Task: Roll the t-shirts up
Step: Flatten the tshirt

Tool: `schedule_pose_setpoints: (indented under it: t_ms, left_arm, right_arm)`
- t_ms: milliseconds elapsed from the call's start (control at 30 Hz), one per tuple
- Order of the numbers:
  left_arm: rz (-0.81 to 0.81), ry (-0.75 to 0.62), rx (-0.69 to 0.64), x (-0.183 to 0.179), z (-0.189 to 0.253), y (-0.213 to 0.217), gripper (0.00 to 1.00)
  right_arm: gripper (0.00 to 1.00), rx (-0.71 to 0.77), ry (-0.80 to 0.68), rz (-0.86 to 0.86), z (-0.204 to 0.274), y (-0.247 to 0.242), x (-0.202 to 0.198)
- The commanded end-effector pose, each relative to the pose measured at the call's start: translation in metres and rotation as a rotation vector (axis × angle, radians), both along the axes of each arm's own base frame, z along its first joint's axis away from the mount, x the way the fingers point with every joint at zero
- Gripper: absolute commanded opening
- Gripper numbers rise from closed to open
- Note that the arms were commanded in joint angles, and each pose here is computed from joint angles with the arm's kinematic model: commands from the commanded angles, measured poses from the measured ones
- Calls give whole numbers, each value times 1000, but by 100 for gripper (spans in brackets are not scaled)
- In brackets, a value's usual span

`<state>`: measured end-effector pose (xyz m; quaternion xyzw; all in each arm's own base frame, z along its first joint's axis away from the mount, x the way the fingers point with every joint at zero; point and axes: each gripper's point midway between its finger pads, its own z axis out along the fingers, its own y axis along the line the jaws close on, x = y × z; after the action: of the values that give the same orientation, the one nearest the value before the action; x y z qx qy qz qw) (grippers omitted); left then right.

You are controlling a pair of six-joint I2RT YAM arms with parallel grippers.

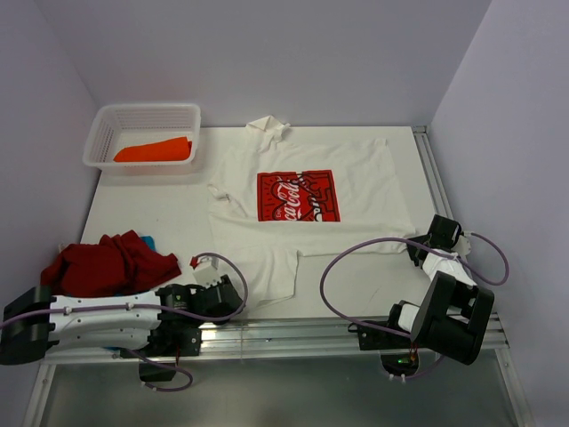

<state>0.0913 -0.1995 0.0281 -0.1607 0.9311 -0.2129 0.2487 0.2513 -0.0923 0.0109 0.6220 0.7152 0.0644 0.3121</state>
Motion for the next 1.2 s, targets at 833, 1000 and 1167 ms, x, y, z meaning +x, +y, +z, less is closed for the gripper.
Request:
schedule_pose_setpoints:
  t_ms: [833, 1000, 1167]
  left_arm:
    - [-185, 45, -166, -32, 77, -38, 0]
    - [-176, 29, -205, -33, 96, -29, 0]
    - [-150, -8, -242, -29, 124, -17, 0]
  right_arm:
    - [0, 30, 114, 1, 8, 17, -44]
    - [0, -40, 77, -31, 31, 9, -50]
    - [0, -81, 96, -19, 48, 3, -52]
